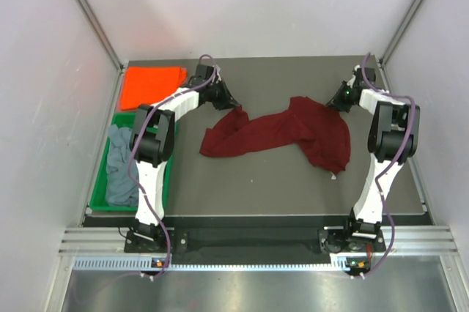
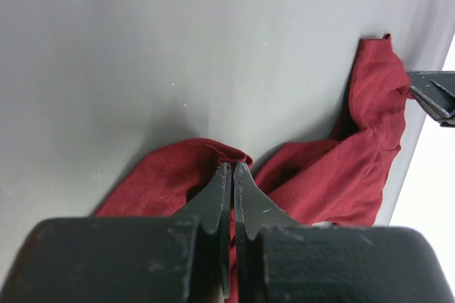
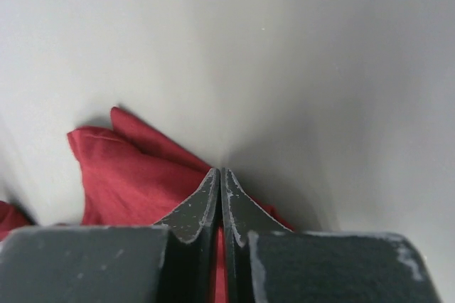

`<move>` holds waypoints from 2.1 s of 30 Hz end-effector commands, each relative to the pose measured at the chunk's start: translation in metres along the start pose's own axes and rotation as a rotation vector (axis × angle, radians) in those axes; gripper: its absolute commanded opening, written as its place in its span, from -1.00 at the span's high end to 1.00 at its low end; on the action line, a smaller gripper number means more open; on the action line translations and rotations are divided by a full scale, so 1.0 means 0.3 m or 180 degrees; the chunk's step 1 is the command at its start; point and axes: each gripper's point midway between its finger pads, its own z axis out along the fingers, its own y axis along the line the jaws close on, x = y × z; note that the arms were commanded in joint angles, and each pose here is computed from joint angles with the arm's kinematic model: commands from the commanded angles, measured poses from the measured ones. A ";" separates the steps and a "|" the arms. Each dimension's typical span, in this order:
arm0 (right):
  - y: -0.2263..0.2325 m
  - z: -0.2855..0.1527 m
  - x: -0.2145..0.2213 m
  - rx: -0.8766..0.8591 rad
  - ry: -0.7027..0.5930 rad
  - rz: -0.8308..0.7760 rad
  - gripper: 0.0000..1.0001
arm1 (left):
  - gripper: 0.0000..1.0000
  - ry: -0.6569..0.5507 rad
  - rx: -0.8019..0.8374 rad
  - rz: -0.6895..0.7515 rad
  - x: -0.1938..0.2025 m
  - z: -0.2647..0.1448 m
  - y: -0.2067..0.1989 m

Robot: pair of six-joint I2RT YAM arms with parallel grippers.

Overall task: Fold and stack the t-shirts
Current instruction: Flatten the tshirt out

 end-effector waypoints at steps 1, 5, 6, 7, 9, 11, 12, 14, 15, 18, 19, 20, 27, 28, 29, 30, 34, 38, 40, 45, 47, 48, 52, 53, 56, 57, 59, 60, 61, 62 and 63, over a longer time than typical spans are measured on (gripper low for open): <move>0.067 -0.020 -0.074 -0.0173 -0.0100 0.0015 1.00 | 1.00 -0.0241 0.0255 0.0125 -0.088 -0.113 -0.142; 0.143 -0.103 -0.195 -0.0236 -0.0358 -0.0058 1.00 | 1.00 -0.0332 0.0273 0.0080 -0.150 -0.169 -0.203; 0.199 -0.165 -0.278 -0.0299 -0.0552 -0.0157 1.00 | 1.00 -0.0375 0.0296 0.0085 -0.170 -0.193 -0.226; 0.211 -0.199 -0.303 -0.0253 -0.0590 -0.0172 1.00 | 1.00 -0.0456 0.0364 0.0129 -0.204 -0.225 -0.275; 0.233 -0.317 -0.422 0.0023 -0.0919 -0.0237 1.00 | 1.00 -0.0560 0.0374 0.0162 -0.235 -0.295 -0.328; 0.235 -0.393 -0.450 0.0166 -0.0995 -0.0237 1.00 | 1.00 -0.0729 0.0401 0.0233 -0.269 -0.392 -0.397; 0.265 -0.480 -0.490 0.0157 -0.1172 -0.0270 1.00 | 1.00 -0.0782 0.0404 0.0279 -0.279 -0.428 -0.417; 0.283 -0.565 -0.497 0.0203 -0.1275 -0.0302 1.00 | 1.00 -0.0957 0.0380 0.0343 -0.295 -0.524 -0.455; 0.307 -0.653 -0.506 0.0222 -0.1422 -0.0363 1.00 | 1.00 -0.0953 0.0313 0.0341 -0.282 -0.550 -0.449; 0.326 -0.793 -0.472 0.0276 -0.1566 -0.0458 1.00 | 1.00 -0.1052 0.0230 0.0406 -0.242 -0.652 -0.444; 0.321 -0.811 -0.451 0.0290 -0.1555 -0.0469 1.00 | 1.00 -0.0944 0.0137 0.0387 -0.190 -0.633 -0.386; 0.314 -0.820 -0.423 0.0302 -0.1526 -0.0480 1.00 | 1.00 -0.0936 0.0121 0.0400 -0.165 -0.646 -0.371; 0.152 -0.556 -0.088 0.0058 -0.0841 -0.0438 0.22 | 1.00 -0.0399 0.0020 0.0252 0.172 -0.598 -0.116; 0.162 -0.525 -0.093 -0.0060 -0.0865 -0.0463 0.17 | 1.00 -0.0335 0.0045 0.0221 0.203 -0.587 -0.098; 0.162 -0.497 -0.088 -0.0125 -0.0840 -0.0464 0.14 | 1.00 -0.0355 0.0083 0.0244 0.217 -0.585 -0.094; 0.146 -0.442 -0.073 -0.0155 -0.0735 -0.0439 0.09 | 1.00 -0.0258 0.0004 0.0181 0.264 -0.564 -0.046; 0.126 -0.309 -0.126 -0.0178 -0.0609 -0.0528 0.00 | 1.00 -0.0128 -0.0095 0.0126 0.335 -0.525 0.015; 0.105 -0.189 -0.197 -0.0108 -0.0554 -0.0579 -0.02 | 1.00 -0.0149 -0.0193 0.0082 0.361 -0.506 0.055; 0.077 -0.125 -0.206 0.0011 -0.0536 -0.0637 -0.03 | 1.00 -0.0152 -0.0210 0.0074 0.365 -0.506 0.062; 0.041 -0.011 -0.295 0.0234 -0.0576 -0.0726 0.06 | 1.00 -0.0218 -0.0206 0.0122 0.340 -0.517 0.041; 0.034 0.038 -0.311 0.0228 -0.0568 -0.0719 0.07 | 1.00 -0.0219 -0.0199 0.0120 0.333 -0.513 0.036; 0.033 0.055 -0.309 0.0229 -0.0546 -0.0721 0.06 | 1.00 -0.0232 -0.0167 0.0142 0.323 -0.516 0.022; 0.039 0.129 -0.299 0.0352 -0.0480 -0.0816 0.06 | 1.00 -0.0193 -0.0111 0.0195 0.311 -0.505 0.003; 0.062 0.149 -0.293 0.0346 -0.0470 -0.0883 0.06 | 1.00 -0.0160 -0.0108 0.0196 0.313 -0.497 0.005; 0.085 0.158 -0.278 0.0599 -0.0521 -0.1137 0.07 | 1.00 -0.0155 -0.0040 0.0165 0.309 -0.490 -0.010; 0.086 0.160 -0.274 0.0690 -0.0532 -0.1192 0.07 | 1.00 -0.0159 -0.0017 0.0158 0.310 -0.489 -0.012; 0.083 0.161 -0.257 0.0829 -0.0492 -0.1283 0.07 | 1.00 -0.0150 0.0080 0.0165 0.311 -0.488 -0.030; 0.073 0.159 -0.258 0.0901 -0.0489 -0.1276 0.07 | 1.00 -0.0140 0.0098 0.0168 0.312 -0.489 -0.034; 0.064 0.159 -0.253 0.0941 -0.0456 -0.1275 0.07 | 1.00 -0.0134 0.0105 0.0178 0.312 -0.489 -0.036; 0.055 0.157 -0.247 0.0980 -0.0422 -0.1280 0.08 | 1.00 -0.0127 0.0118 0.0190 0.312 -0.490 -0.040; 0.044 0.157 -0.244 0.1022 -0.0409 -0.1286 0.08 | 1.00 -0.0121 0.0119 0.0198 0.313 -0.491 -0.040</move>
